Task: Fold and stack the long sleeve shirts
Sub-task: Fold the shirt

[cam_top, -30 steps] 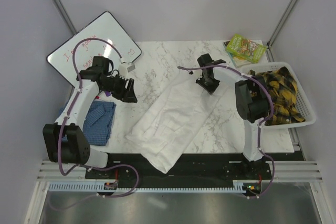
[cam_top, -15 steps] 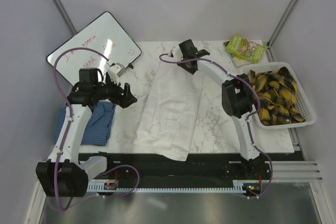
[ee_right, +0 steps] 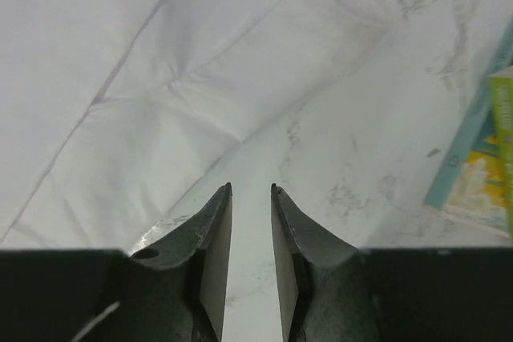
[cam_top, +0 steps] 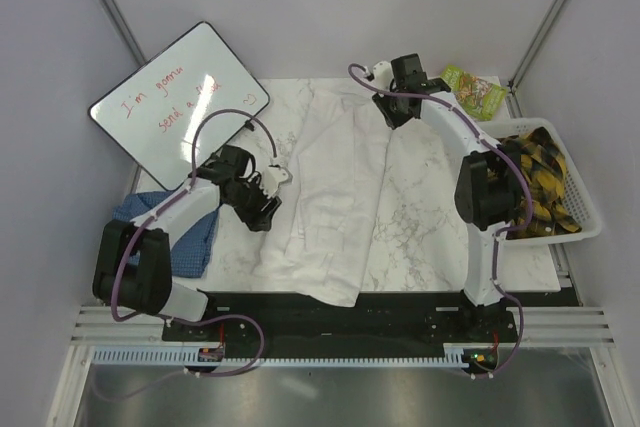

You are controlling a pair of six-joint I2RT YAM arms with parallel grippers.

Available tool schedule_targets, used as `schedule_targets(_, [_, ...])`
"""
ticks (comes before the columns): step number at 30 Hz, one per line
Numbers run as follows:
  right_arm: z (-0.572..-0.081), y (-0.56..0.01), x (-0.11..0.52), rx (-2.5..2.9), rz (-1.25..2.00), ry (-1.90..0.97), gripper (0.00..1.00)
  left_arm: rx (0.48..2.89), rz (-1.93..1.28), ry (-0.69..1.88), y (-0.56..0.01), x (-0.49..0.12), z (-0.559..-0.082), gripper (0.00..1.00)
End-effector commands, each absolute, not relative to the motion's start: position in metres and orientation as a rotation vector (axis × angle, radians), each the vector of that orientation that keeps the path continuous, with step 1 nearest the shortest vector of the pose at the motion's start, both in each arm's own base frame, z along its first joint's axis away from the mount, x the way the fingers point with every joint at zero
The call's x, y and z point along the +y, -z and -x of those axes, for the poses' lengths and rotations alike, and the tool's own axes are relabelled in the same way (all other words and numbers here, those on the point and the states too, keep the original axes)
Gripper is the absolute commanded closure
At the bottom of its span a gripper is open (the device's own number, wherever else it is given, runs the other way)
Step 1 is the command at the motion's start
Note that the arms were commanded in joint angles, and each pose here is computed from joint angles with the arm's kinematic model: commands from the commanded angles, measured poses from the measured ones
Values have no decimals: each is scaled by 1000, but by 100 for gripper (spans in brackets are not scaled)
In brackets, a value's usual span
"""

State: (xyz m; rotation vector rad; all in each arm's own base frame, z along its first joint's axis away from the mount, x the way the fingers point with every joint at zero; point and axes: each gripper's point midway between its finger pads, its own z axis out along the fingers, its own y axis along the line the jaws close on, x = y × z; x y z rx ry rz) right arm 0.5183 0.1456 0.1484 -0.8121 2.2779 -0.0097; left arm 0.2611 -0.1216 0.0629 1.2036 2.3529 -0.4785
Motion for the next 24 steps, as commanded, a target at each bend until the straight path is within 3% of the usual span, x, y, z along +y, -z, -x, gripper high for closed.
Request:
schedule_targets(1, [-492, -102, 178, 2414, 827, -247, 67, 2370, -1324, 313, -39, -110, -266, 41])
schedule_targets(12, [-507, -30, 189, 2493, 852, -236, 70, 2464, -1488, 324, -5, -147, -230, 51])
schedule_targets(24, [-568, -23, 169, 2407, 850, 4, 72, 2506, -1394, 790, -47, -245, -201, 53])
